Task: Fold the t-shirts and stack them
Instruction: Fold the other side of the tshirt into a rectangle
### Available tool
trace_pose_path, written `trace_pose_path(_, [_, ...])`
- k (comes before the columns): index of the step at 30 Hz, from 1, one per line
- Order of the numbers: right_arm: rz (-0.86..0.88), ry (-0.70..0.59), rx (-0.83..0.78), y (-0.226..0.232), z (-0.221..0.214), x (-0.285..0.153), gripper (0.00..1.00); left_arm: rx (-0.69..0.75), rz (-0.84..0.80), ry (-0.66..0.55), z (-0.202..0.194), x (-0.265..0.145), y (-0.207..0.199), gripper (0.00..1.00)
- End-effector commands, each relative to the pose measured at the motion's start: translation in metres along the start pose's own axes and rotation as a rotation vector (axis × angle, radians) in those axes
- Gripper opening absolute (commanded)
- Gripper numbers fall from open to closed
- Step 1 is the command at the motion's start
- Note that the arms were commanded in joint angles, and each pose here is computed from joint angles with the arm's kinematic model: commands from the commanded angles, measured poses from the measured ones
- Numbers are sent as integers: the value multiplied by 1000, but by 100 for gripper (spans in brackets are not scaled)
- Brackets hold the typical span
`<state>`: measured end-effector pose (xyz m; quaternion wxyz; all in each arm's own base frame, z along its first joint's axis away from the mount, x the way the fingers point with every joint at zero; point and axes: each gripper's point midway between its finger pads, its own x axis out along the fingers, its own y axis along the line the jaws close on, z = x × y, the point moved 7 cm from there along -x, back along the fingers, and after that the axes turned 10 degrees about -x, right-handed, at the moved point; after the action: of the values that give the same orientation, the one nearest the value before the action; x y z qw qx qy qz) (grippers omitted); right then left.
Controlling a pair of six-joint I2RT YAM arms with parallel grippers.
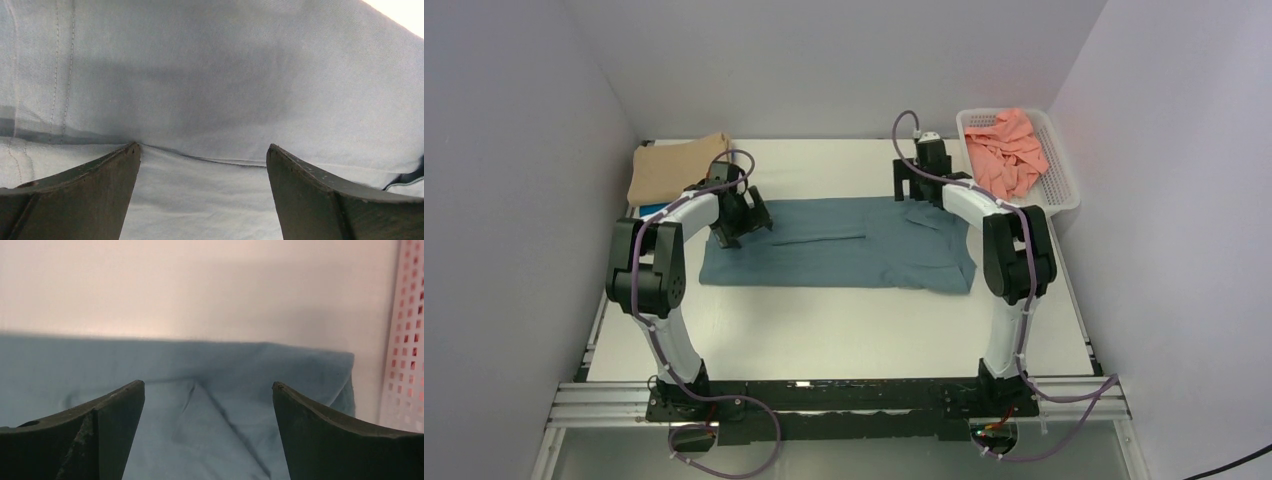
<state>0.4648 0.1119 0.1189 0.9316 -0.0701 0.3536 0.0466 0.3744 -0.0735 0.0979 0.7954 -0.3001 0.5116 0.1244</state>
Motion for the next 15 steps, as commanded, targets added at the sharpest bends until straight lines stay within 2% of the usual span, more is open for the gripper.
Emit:
trace_pose_path(1, [138, -98, -407, 38, 12, -41, 100, 25, 2, -39, 6, -12, 4, 99])
trace_pose_path(4, [134, 47, -668, 41, -15, -37, 100, 33, 7, -34, 5, -10, 5, 99])
trace_pose_path(7, [59, 156, -796, 34, -31, -30, 100, 31, 15, -24, 4, -6, 7, 99])
trace_pose_path(10, [-13, 193, -827, 25, -35, -23, 100, 26, 21, -15, 4, -3, 8, 99])
trace_pose_path(15, [-102, 181, -809, 16, -29, -15, 100, 16, 44, -3, 4, 0, 13, 100])
